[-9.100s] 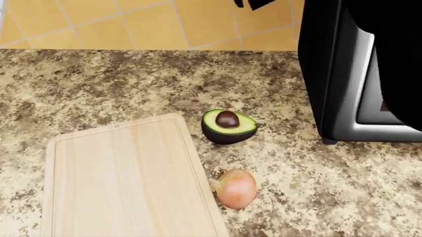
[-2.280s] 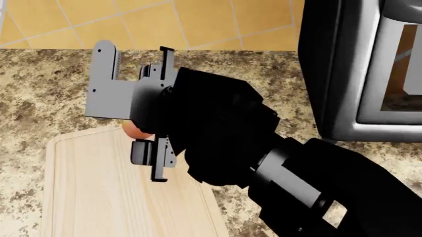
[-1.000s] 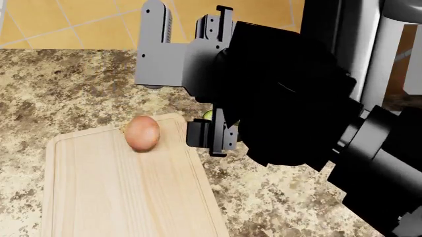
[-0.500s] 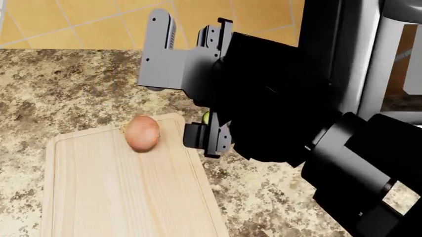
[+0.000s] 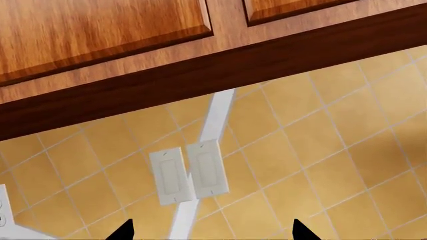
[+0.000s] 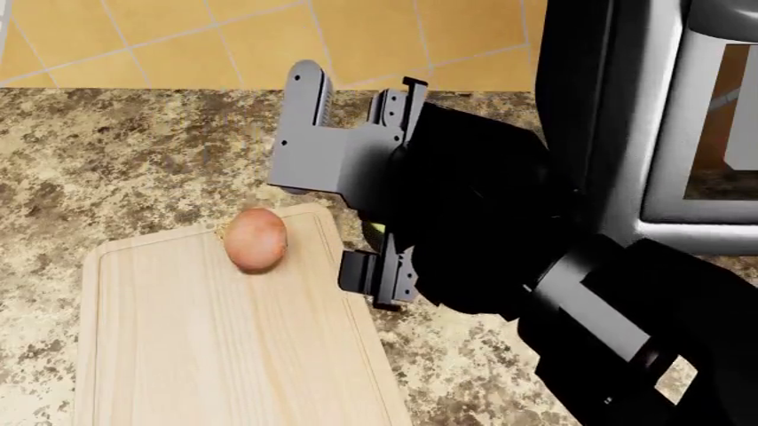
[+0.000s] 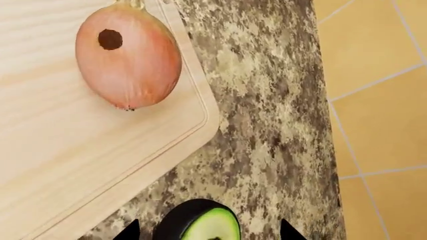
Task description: Place the avocado, onion, tomato and bell pepper on the cutting board.
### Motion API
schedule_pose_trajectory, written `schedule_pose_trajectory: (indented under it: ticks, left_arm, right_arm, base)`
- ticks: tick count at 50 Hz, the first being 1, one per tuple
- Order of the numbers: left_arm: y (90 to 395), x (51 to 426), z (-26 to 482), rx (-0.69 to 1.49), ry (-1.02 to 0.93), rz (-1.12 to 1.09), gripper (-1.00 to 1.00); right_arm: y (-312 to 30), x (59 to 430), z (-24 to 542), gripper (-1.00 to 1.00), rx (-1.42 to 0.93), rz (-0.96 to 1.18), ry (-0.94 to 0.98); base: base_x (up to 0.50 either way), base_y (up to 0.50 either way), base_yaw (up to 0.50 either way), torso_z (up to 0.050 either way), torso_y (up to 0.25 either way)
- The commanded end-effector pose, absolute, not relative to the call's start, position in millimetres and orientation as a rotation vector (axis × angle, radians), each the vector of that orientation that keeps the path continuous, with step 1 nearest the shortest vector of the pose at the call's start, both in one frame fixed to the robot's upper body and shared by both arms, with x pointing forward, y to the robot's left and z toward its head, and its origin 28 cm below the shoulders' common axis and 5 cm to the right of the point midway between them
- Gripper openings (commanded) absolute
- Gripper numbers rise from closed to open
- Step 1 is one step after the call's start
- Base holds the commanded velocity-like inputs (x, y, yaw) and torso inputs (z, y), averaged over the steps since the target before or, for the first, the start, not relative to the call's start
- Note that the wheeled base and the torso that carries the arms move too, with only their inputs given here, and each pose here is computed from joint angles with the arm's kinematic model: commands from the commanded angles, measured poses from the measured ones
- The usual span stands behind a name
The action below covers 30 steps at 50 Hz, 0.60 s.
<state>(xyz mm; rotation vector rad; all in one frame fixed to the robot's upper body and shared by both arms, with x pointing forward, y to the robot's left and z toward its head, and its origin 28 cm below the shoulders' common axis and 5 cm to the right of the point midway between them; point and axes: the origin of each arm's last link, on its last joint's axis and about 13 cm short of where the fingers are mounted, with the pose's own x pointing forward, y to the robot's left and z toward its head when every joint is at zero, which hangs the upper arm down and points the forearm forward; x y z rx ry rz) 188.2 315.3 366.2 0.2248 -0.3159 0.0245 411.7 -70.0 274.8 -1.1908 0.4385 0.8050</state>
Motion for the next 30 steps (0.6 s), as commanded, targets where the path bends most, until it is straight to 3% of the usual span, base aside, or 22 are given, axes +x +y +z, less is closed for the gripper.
schedule_pose_trajectory:
  ticks: [1, 30]
  left_arm:
    - [314.8, 187.8, 365.6, 0.226, -0.314, 0.025, 1.0]
    - [314.8, 187.6, 363.9, 0.226, -0.311, 0.029, 1.0]
  right_arm:
    - [-77.1, 414.7, 265.6, 1.0, -1.178, 0.786, 0.468]
    - [-86.9, 420.7, 236.4, 1.0, -1.135, 0.767, 0.524]
  base:
    - [0.0, 0.0, 0.0, 0.0, 0.0]
    - [0.0, 0.0, 0.0, 0.0, 0.0]
